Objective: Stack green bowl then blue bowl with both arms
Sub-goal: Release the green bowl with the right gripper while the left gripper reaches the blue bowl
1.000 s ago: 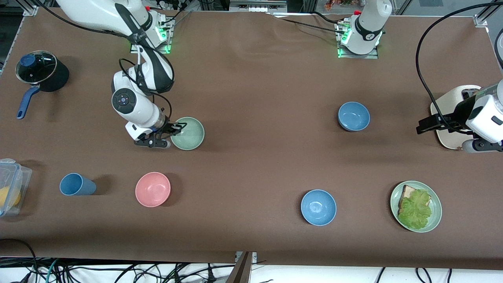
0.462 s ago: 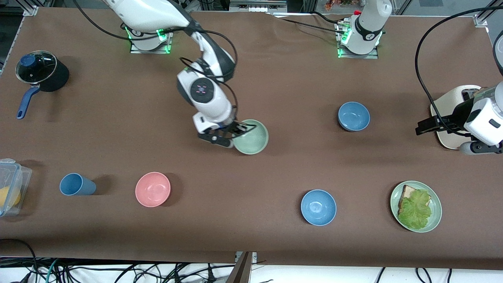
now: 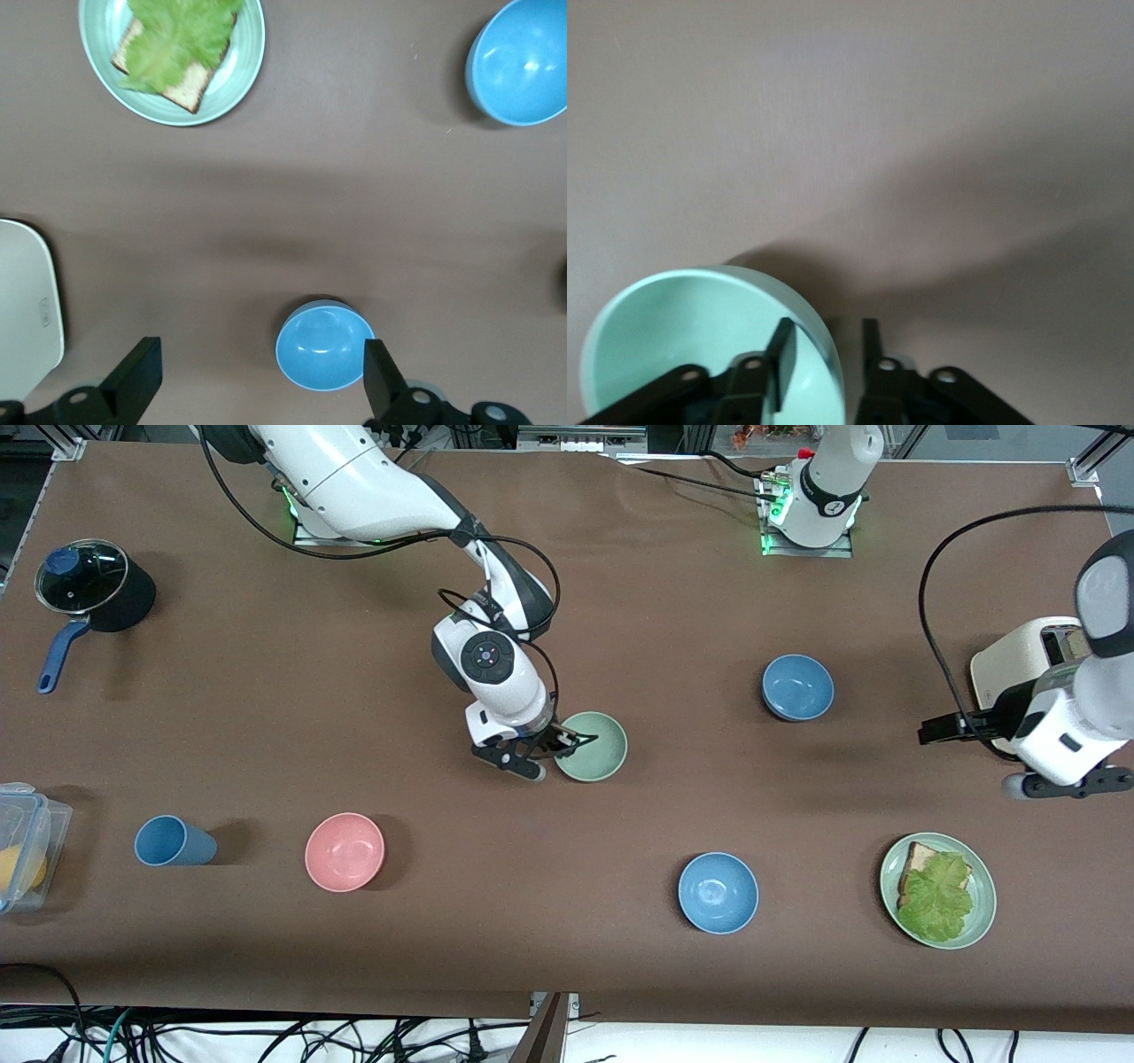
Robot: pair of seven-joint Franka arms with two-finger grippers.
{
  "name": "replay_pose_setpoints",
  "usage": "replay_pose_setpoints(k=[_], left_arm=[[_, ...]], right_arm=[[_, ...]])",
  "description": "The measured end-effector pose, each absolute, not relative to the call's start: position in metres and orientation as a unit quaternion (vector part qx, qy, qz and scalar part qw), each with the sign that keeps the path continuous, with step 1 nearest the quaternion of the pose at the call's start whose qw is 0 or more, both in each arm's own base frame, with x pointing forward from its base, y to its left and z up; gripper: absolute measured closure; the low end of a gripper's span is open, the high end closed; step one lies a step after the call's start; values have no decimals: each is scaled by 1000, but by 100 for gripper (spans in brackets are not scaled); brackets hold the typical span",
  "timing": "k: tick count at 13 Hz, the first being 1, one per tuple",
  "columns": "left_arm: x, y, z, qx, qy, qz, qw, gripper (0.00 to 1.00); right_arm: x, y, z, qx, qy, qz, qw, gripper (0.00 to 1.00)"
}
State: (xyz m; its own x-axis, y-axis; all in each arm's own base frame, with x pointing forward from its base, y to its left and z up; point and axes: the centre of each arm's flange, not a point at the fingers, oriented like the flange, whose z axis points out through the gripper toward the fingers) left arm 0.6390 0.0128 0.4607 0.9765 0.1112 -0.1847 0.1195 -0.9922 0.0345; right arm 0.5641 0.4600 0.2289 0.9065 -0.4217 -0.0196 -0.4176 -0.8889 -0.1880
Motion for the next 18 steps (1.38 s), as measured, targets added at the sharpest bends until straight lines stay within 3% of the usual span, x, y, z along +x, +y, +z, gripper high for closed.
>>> replay_pose_setpoints(k=[5, 6, 9, 11, 18], left_arm=[[618, 28, 334, 996, 63, -57, 18, 0], [607, 29, 310, 997, 55, -55, 18, 0], [571, 25, 263, 996, 47, -65, 36, 1], [550, 20, 250, 996, 43, -64, 45, 1], [472, -15, 213, 998, 12, -56, 39, 5]], right_arm=[[618, 340, 390, -990, 137, -19, 7, 3], [628, 300, 423, -993, 116, -15, 13, 0], [643, 176, 494, -997, 72, -11, 33, 0], [633, 128, 520, -998, 62, -4, 31, 0], [575, 81, 586, -998, 54, 6, 35, 0]])
